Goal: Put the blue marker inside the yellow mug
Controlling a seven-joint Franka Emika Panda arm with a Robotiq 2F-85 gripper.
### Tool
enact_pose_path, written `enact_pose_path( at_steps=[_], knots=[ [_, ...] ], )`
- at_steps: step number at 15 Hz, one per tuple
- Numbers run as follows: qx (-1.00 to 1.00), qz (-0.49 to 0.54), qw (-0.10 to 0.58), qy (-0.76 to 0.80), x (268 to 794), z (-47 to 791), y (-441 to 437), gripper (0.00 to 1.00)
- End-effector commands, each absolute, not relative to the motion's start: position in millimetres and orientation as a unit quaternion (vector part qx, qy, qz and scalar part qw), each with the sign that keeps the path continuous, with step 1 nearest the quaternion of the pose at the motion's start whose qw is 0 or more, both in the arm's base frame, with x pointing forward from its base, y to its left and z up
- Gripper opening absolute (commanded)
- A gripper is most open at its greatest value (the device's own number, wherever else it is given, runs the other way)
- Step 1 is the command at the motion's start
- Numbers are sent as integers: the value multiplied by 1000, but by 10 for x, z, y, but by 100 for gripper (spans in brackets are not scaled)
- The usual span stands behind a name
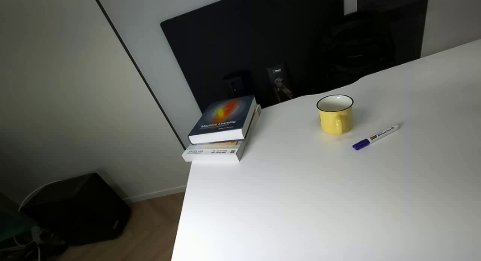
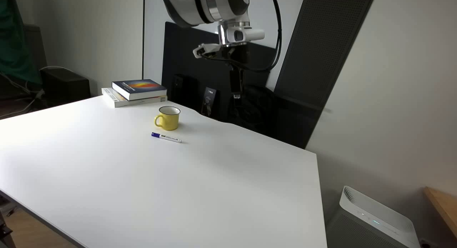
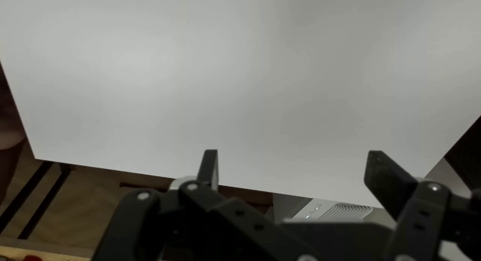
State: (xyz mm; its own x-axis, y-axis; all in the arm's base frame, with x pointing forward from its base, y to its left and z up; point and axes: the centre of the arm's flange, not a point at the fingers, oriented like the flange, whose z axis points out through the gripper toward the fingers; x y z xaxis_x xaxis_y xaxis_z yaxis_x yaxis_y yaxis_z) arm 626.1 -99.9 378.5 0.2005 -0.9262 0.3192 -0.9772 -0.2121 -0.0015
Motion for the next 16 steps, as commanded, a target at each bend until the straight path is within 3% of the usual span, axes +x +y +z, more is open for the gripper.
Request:
enact_pose_path(
  at_steps=[1, 16],
  knots=[
    [786, 118, 111, -596, 6798, 3766, -924, 100],
    [858, 90, 63, -501, 7560, 3469, -13, 100]
  ],
)
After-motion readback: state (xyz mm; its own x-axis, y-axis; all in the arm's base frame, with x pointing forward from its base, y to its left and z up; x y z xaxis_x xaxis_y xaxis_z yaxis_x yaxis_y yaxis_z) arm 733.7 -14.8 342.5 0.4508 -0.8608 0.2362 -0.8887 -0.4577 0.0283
